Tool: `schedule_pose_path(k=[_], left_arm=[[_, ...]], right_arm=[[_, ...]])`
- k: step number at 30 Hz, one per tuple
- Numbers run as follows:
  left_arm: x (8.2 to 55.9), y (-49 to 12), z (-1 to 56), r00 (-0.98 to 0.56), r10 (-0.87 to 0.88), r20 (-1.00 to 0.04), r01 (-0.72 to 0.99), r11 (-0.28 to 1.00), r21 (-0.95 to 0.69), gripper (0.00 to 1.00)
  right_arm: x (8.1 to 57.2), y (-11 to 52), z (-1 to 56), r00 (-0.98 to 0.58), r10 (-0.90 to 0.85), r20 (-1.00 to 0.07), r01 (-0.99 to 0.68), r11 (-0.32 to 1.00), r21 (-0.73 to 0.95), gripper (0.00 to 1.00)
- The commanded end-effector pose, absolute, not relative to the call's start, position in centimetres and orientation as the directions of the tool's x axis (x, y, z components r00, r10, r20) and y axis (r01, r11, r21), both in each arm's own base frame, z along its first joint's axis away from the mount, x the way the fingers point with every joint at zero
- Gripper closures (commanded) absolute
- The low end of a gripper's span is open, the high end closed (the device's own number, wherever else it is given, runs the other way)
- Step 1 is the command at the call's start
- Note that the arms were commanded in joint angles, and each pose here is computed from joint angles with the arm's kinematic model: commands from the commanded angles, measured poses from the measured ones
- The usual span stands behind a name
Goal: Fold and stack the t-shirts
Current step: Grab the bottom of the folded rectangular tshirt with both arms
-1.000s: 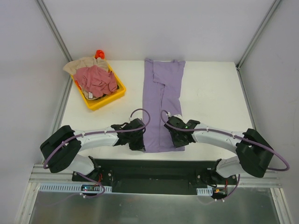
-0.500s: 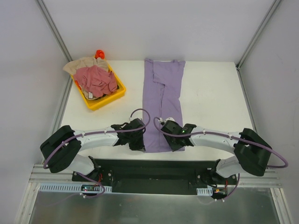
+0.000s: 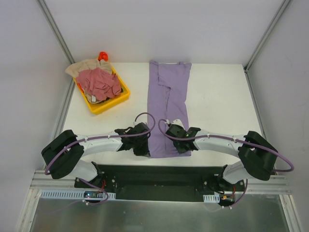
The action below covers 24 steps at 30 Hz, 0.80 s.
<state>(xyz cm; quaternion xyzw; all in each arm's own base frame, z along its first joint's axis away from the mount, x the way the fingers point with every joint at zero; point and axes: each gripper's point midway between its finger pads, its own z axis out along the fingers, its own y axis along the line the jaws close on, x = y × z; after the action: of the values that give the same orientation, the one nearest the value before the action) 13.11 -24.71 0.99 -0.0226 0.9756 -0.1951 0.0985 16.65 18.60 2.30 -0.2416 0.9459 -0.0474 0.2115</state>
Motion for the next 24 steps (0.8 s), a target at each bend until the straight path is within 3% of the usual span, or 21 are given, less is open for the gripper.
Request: schedule_pose_path(k=[1,7,12,21,24], left_arm=[[10.6,-20.3,-1.8,-0.993,-0.04,-0.115,-0.015,0.978,-0.207,1.0],[10.7,-20.2,-1.6,-0.991,-0.049,-0.124,-0.022,0.977,-0.212,1.0],[10.8,-20.1,-1.4,-0.99,-0.054,-0.131,-0.025,0.977,-0.21,1.0],[10.6,-20.0,-1.1,-0.99,-0.06,-0.129,-0.03,0.975,-0.218,1.0],[10.5,-20.0,-1.1,-0.99,-0.058,-0.128,-0.028,0.975,-0.221,1.0]], right_arm=[[17.4,19.0,3.9,-0.786,-0.452,-0.421,-0.409,0.892,-0.193,0.64],[16.6,16.9,3.2,-0.813,-0.464,-0.35,-0.387,0.882,-0.27,0.74],[15.2,14.8,3.8,-0.836,-0.461,-0.298,-0.362,0.871,-0.333,0.99],[14.1,13.9,4.4,-0.84,-0.458,-0.291,-0.357,0.871,-0.338,0.99],[14.3,15.8,4.4,-0.809,-0.48,-0.341,-0.4,0.873,-0.28,0.92]])
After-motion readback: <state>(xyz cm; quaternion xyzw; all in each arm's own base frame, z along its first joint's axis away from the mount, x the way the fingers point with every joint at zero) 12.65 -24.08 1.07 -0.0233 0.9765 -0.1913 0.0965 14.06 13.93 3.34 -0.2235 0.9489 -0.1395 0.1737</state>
